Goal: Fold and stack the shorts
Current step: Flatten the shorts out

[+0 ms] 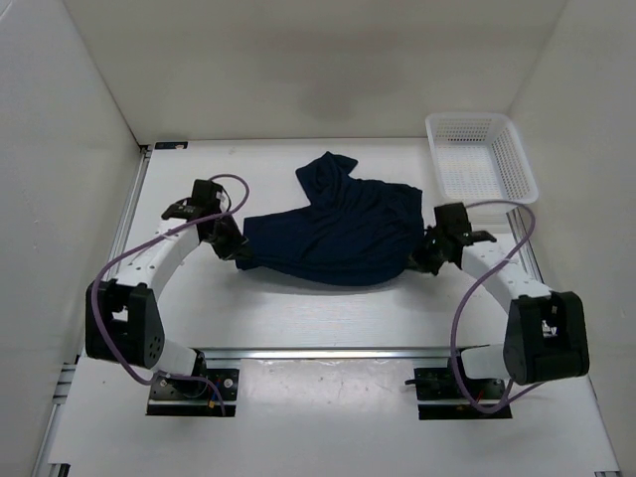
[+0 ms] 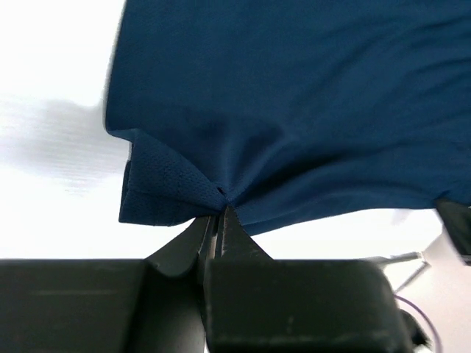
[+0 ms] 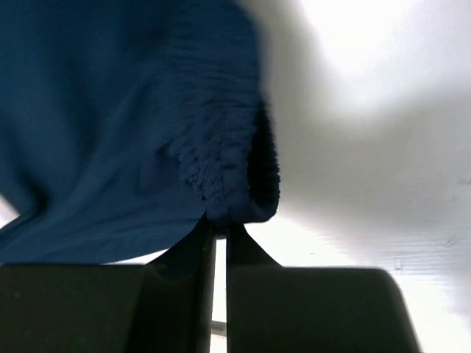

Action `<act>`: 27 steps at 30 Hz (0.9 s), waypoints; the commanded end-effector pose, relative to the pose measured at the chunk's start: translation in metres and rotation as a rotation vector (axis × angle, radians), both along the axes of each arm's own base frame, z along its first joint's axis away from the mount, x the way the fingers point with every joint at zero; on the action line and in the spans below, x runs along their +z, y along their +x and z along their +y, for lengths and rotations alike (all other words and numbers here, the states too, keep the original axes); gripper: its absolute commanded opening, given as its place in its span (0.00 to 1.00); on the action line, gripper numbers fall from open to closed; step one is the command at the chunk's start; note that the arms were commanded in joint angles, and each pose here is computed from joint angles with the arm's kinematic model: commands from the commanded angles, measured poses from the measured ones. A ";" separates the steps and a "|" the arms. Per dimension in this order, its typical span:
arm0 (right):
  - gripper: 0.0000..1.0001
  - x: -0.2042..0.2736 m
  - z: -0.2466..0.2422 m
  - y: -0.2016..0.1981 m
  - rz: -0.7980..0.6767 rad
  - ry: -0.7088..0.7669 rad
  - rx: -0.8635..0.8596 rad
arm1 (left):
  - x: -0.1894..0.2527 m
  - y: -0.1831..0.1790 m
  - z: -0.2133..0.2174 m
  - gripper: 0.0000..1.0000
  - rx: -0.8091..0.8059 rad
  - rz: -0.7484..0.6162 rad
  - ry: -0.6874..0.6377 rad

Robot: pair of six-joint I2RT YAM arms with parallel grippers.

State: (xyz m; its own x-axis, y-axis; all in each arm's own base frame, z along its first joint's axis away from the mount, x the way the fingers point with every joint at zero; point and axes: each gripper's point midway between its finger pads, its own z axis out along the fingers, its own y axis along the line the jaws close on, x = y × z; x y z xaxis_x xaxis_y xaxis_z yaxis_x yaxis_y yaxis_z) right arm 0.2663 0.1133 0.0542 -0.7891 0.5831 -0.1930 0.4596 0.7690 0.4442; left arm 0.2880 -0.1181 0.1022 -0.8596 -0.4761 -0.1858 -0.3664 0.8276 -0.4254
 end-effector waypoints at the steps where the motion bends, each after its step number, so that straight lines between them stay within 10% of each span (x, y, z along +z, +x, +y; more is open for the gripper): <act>1: 0.00 0.100 -0.021 0.037 -0.273 -0.147 0.043 | 0.102 0.033 0.003 0.10 0.009 -0.269 -0.056; 12: 0.00 0.374 -0.012 0.002 -0.881 -0.151 0.275 | 0.367 0.002 0.035 0.10 0.043 -0.899 -0.083; 27: 0.00 0.493 -0.010 -0.151 -1.352 -0.090 0.443 | 0.531 -0.163 0.080 0.10 0.219 -1.483 0.057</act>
